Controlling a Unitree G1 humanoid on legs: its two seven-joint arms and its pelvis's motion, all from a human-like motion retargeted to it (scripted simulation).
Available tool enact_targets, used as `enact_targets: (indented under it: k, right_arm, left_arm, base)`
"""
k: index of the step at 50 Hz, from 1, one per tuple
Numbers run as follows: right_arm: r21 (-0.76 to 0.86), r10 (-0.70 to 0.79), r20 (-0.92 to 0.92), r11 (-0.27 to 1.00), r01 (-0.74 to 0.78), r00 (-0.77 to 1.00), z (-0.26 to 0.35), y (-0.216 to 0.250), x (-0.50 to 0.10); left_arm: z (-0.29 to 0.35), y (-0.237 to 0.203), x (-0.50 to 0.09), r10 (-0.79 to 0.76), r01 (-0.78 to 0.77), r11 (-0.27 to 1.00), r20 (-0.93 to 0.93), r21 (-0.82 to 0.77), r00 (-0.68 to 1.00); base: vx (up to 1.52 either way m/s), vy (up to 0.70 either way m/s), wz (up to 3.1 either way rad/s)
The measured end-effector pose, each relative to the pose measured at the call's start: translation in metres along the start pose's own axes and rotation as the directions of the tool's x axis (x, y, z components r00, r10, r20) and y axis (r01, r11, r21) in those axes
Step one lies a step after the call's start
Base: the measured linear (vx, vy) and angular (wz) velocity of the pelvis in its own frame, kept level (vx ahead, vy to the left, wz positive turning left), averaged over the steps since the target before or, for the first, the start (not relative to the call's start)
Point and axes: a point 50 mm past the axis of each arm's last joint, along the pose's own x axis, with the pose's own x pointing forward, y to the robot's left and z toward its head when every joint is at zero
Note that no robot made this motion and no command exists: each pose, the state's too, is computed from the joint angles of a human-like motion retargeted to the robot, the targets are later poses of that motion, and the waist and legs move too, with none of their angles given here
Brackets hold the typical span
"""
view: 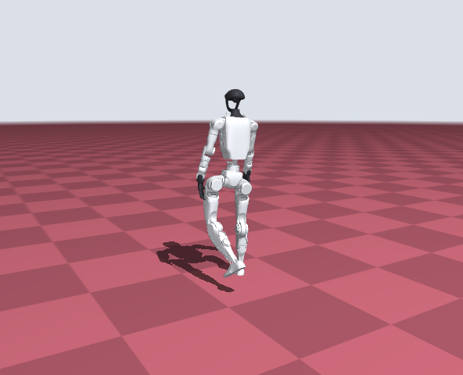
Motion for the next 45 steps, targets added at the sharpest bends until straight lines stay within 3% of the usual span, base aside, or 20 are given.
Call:
enact_targets:
  k: [3,5,8,13,18,23,25,27,30,34,36,38,40,42,45]
  right_arm:
    - [0.105,-0.116,0.355,0.991,0.084,0.928,0.125,-0.004,-0.008]
    - [0.096,-0.045,0.534,0.995,-0.007,0.844,0.197,0.007,-0.030]
    - [0.132,-0.082,0.730,0.991,-0.023,0.679,0.274,0.004,-0.072]
    - [0.165,-0.144,0.833,0.986,0.007,0.534,0.333,-0.004,-0.119]
    - [0.259,-0.180,0.807,0.964,-0.063,0.563,0.328,0.000,-0.115]
    - [0.213,-0.049,0.696,0.967,-0.141,0.717,0.264,0.030,-0.068]
    - [0.220,-0.013,0.605,0.964,-0.152,0.796,0.221,0.036,-0.045]
    - [0.307,-0.057,0.512,0.944,-0.120,0.857,0.167,0.033,-0.025]
    - [0.279,-0.101,0.206,0.959,0.041,0.973,0.044,0.016,-0.002]
    - [0.098,-0.009,-0.299,0.994,0.040,0.954,-0.135,-0.017,-0.035]
    - [0.091,0.008,-0.523,0.995,0.046,0.852,-0.202,-0.031,-0.072]
    - [0.085,-0.003,-0.659,0.993,0.079,0.752,-0.248,-0.046,-0.109]
    - [0.090,-0.044,-0.717,0.984,0.155,0.696,-0.277,-0.062,-0.139]
    - [0.191,-0.105,-0.716,0.921,0.339,0.690,-0.291,-0.080,-0.158]
    - [0.136,-0.106,-0.750,0.941,0.309,0.653,-0.312,-0.081,-0.185]
  left_arm:
    - [-0.099,-0.063,-0.019,-0.087,0.027,0.966,-0.226,-0.257,0.970]
    - [-0.142,-0.100,-0.041,-0.269,0.168,0.936,-0.319,-0.310,0.909]
    - [-0.179,-0.137,-0.068,-0.368,0.215,0.883,-0.331,-0.418,0.869]
    - [-0.209,-0.183,-0.100,-0.459,0.211,0.795,-0.336,-0.569,0.822]
    - [-0.199,-0.198,-0.095,-0.509,0.269,0.779,-0.321,-0.567,0.798]
    - [-0.146,-0.151,-0.045,-0.355,0.178,0.801,-0.215,-0.571,0.910]
    - [-0.114,-0.108,-0.023,-0.186,0.052,0.830,-0.187,-0.555,0.965]
    - [-0.075,-0.059,-0.008,0.091,-0.157,0.842,-0.151,-0.517,0.984]
    - [-0.017,-0.007,-0.001,0.307,-0.291,0.793,-0.061,-0.535,0.950]
    - [0.086,0.061,-0.012,0.357,-0.306,0.920,0.200,-0.246,0.912]
    - [0.140,0.104,-0.038,0.438,-0.411,0.899,0.305,-0.153,0.846]
    - [0.188,0.143,-0.076,0.538,-0.513,0.839,0.418,-0.182,0.732]
    - [0.226,0.172,-0.118,0.626,-0.590,0.764,0.520,-0.260,0.581]
    - [0.256,0.191,-0.160,0.681,-0.628,0.693,0.607,-0.354,0.409]
    - [0.292,0.202,-0.213,0.702,-0.663,0.612,0.683,-0.431,0.203]
  base:
    - [0.44,-0.02,-0.33]
    - [0.38,-0.04,-1.00]
    - [0.43,0.01,-0.61]
    - [0.48,0.06,-0.29]
    - [0.50,0.11,0.04]
    - [0.56,0.13,-0.34]
    - [0.69,0.22,-0.97]
    - [0.74,0.32,-0.53]
    - [0.65,0.32,1.54]
    - [0.47,0.23,1.55]
    - [0.48,0.11,0.77]
    - [0.51,0.11,0.37]
    - [0.51,0.13,0.74]
    - [0.50,0.08,0.94]
    - [0.51,0.01,0.75]
